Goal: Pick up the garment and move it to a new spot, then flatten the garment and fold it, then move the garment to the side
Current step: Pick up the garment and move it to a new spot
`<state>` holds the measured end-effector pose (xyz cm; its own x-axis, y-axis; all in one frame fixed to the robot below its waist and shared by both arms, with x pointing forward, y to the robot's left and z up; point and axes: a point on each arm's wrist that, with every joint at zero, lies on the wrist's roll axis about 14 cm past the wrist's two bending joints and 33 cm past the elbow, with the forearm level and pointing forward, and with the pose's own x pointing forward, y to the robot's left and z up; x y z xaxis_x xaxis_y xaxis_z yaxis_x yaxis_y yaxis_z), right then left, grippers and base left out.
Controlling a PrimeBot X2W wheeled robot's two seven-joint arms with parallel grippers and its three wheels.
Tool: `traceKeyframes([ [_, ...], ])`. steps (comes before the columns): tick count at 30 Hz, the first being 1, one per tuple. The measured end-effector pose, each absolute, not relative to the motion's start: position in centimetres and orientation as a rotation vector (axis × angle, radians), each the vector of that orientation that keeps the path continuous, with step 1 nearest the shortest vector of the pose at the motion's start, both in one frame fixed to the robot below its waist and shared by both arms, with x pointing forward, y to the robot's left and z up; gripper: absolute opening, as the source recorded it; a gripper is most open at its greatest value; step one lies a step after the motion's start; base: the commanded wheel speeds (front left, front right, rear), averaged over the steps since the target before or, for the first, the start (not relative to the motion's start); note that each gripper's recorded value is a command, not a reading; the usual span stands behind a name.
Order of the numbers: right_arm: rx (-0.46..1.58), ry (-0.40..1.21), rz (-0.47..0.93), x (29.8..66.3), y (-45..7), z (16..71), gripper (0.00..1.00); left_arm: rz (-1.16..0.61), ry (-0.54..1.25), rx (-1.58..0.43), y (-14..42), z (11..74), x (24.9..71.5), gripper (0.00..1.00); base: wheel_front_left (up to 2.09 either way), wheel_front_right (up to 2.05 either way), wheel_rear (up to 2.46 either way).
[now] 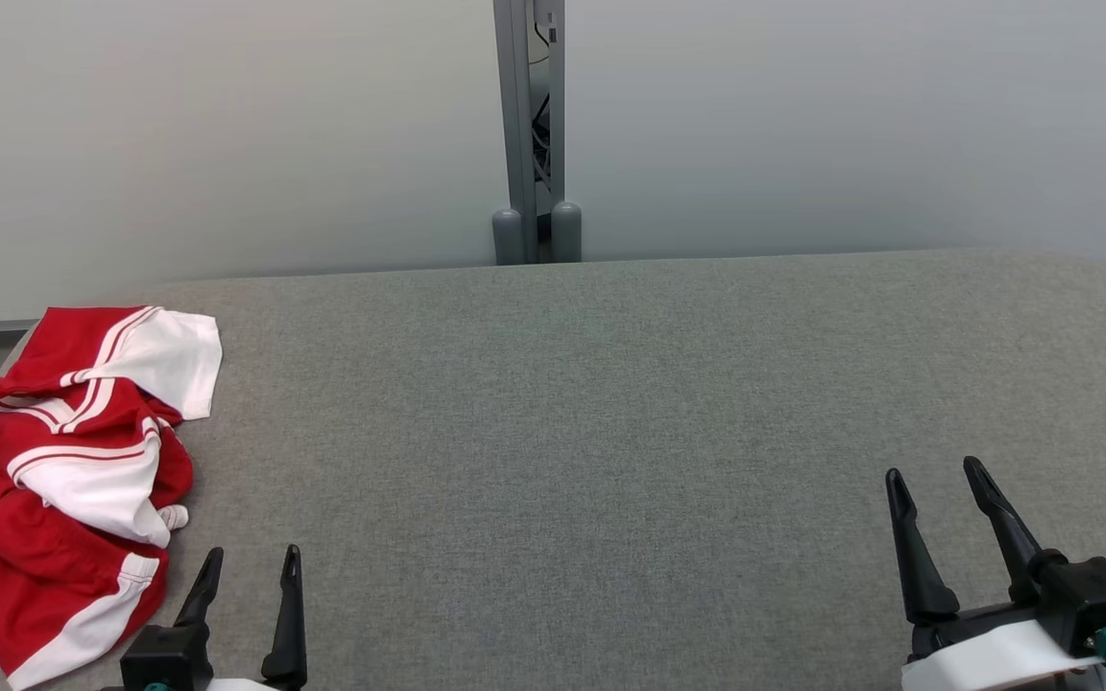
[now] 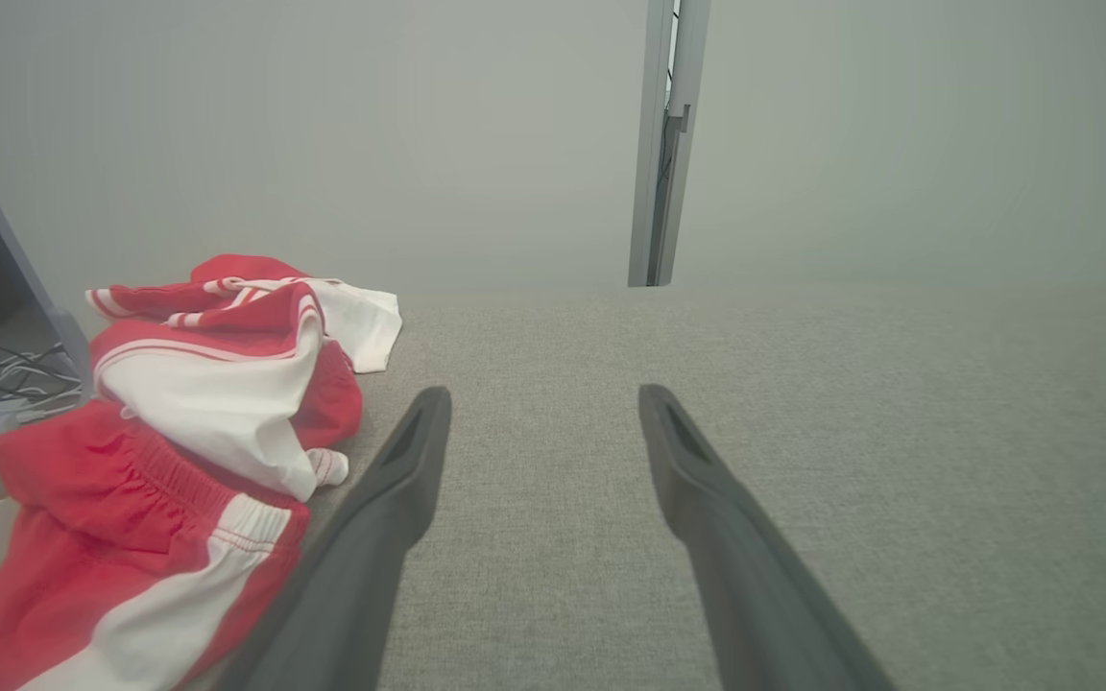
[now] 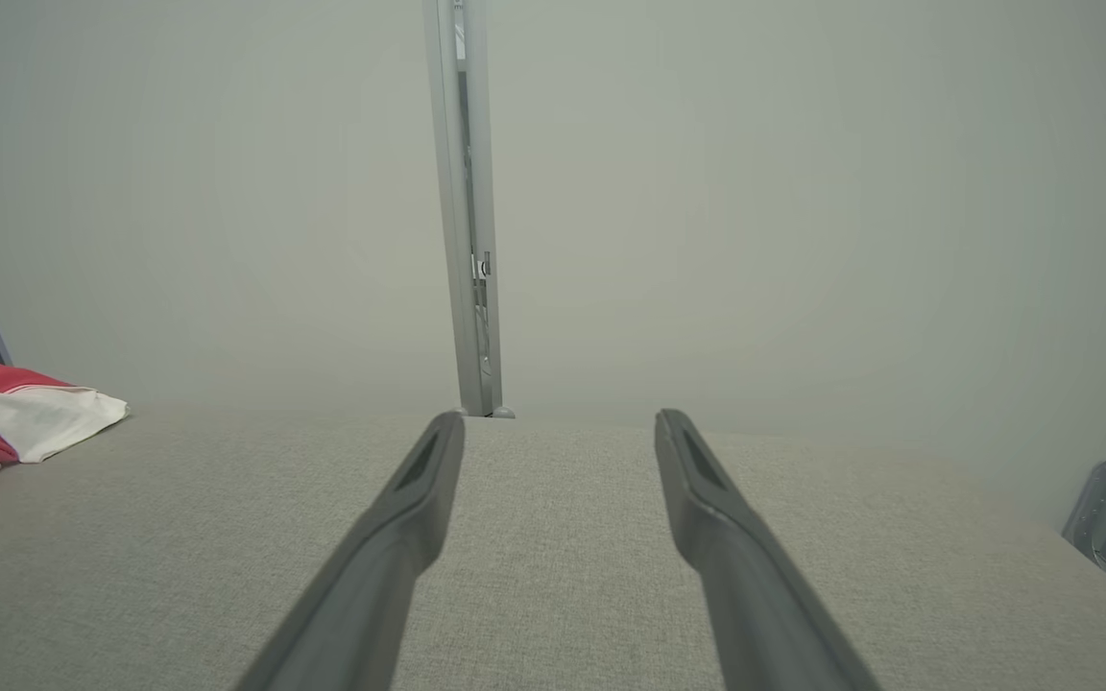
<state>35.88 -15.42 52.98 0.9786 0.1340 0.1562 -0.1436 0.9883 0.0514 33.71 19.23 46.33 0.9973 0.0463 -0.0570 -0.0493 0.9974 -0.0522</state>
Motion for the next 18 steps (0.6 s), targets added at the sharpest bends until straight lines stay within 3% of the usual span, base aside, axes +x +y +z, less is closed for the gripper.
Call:
traceKeyframes([
  [18, 0.064, -0.145, 0.280, 37.6, -10.7, 52.9, 1.00, 0.145, 0.035, -0.060, 22.5, 46.8, 31.9, 1.00, 0.00, 0.00, 0.00],
])
